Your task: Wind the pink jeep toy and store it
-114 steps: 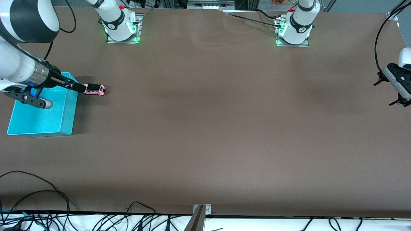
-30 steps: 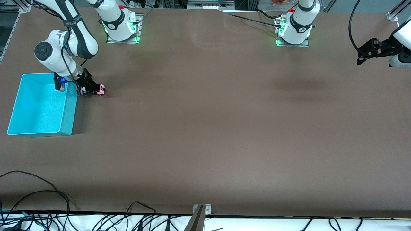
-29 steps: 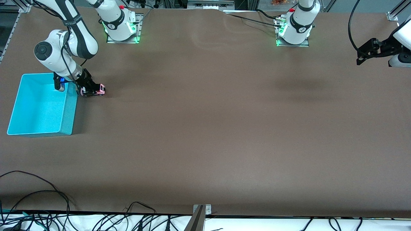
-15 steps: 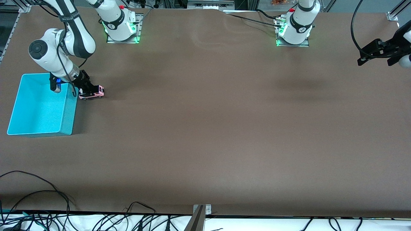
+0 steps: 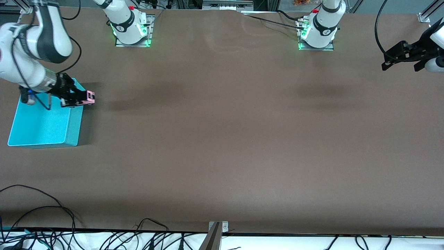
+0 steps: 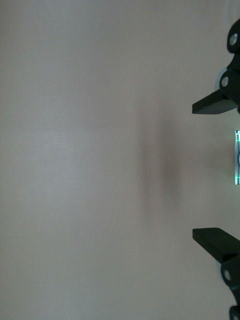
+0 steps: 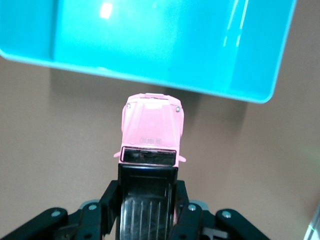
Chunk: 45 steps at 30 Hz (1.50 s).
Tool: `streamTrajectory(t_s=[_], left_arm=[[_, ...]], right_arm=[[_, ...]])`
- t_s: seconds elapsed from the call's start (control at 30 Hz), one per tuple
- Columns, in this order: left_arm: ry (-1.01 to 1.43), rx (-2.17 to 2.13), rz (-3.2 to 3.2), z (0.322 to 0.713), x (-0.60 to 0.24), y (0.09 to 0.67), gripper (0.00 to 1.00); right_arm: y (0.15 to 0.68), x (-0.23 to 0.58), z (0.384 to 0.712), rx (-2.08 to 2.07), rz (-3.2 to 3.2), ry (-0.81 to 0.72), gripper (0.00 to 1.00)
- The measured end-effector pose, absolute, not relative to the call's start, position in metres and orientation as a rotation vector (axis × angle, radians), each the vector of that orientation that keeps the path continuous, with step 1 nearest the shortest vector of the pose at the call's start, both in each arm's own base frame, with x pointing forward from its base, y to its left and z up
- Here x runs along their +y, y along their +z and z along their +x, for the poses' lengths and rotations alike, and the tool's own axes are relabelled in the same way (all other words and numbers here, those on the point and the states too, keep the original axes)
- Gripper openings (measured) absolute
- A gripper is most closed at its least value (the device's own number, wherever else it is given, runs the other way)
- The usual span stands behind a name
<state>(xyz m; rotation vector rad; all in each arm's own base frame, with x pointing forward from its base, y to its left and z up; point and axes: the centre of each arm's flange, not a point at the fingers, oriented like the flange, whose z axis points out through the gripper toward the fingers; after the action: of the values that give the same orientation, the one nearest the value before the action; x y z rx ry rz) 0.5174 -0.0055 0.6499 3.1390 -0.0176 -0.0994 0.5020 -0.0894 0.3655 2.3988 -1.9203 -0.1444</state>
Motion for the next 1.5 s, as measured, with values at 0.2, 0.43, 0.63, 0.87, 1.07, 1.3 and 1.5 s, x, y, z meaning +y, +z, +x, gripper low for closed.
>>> streamTrajectory(t_s=[0.2,0.43,0.63,0.87,1.07,1.3,1.5], left_arm=[[-0.1,-0.022,3.139,0.517,-0.007,0.65,1.0],[-0.099,-0.062,3.137,0.517,-0.019,0.65,1.0],[-0.099,-0.047,3.132,0.517,-0.013,0.65,1.0],[-0.099,-0.045,3.131,0.517,-0.012,0.65,1.0],[-0.112,-0.041,3.131,0.518,-0.01,0.647,1.0],[-0.12,-0.037,3.131,0.52,-0.009,0.645,1.0],[-0.119,-0.035,3.13,0.52,-0.008,0.645,1.0]], right_arm=[[0.383,-0.15,0.501,-1.924,2.414,-0.131,0.48],[0.368,-0.227,0.495,-1.89,2.416,-0.124,0.48],[0.327,-0.255,0.499,-1.869,2.377,-0.097,0.48],[0.275,-0.278,0.5,-1.877,2.319,-0.06,0.48],[0.237,-0.282,0.499,-1.971,2.28,-0.087,0.48],[0.217,-0.28,0.498,-1.982,2.263,-0.114,0.48],[0.212,-0.28,0.498,-1.979,2.259,-0.123,0.64]])
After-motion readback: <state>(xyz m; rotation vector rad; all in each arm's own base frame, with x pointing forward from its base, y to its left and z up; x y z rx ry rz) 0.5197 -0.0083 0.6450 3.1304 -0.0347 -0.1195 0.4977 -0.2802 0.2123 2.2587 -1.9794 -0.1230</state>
